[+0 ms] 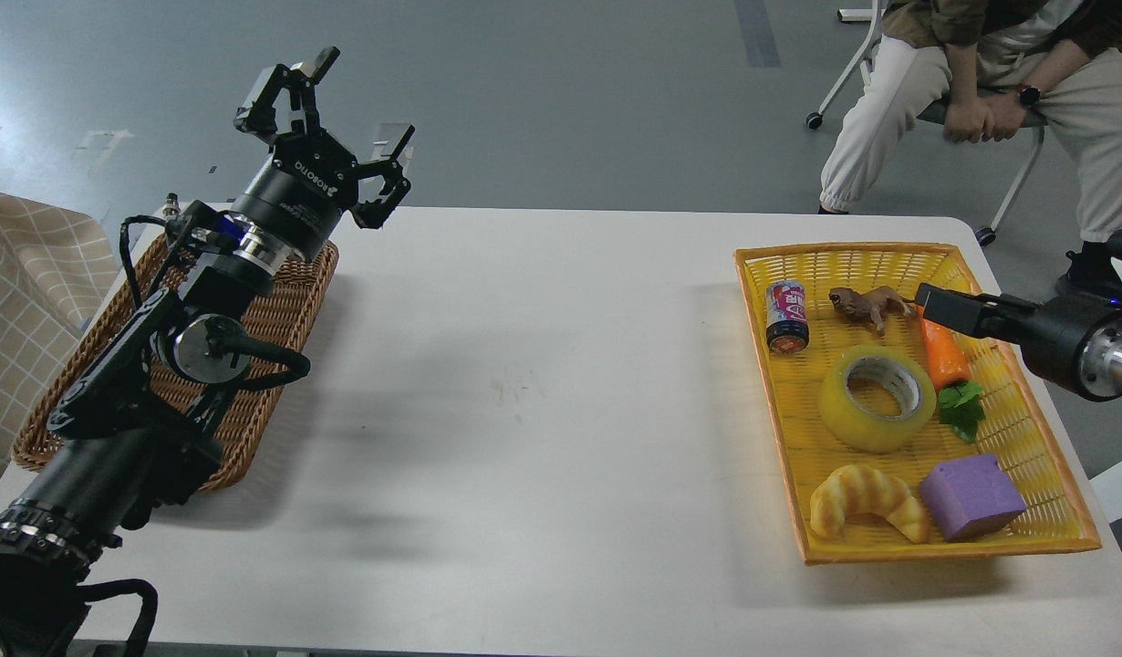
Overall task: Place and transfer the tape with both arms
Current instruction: 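Lower the right gripper into the tray toward the tape roll, then close the right gripper on the tape roll's rim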
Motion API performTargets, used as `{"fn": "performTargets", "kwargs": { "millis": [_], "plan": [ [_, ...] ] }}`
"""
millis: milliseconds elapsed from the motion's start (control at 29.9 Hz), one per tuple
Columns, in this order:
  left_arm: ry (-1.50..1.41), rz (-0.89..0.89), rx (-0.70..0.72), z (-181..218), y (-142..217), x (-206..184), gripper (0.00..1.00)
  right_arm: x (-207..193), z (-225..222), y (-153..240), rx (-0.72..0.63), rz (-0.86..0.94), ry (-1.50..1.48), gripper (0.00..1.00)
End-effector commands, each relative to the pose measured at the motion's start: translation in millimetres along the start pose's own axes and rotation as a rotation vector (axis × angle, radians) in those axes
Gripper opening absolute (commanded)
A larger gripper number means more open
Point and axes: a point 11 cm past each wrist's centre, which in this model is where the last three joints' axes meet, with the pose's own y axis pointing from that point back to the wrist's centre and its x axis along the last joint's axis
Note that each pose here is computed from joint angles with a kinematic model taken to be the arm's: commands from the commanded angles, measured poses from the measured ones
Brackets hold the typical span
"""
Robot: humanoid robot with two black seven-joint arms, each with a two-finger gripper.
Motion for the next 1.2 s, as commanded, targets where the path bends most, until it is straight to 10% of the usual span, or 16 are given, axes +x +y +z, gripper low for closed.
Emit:
{"fn": "performTargets", "kwargs": {
  "millis": [0, 1170],
  "plan": [
    [-0.002, -0.001, 0.0, 0.8, 0.0, 0.0, 0.98, -21.3, 6.4, -8.0, -0.021, -0.037, -0.02, 1.0],
    [0.011, -0.003, 0.002, -4.2, -0.3, -2.4, 0.98, -73.0, 5.9, -37.6, -0.069, -0.16, 0.055, 0.78]
  ]
}}
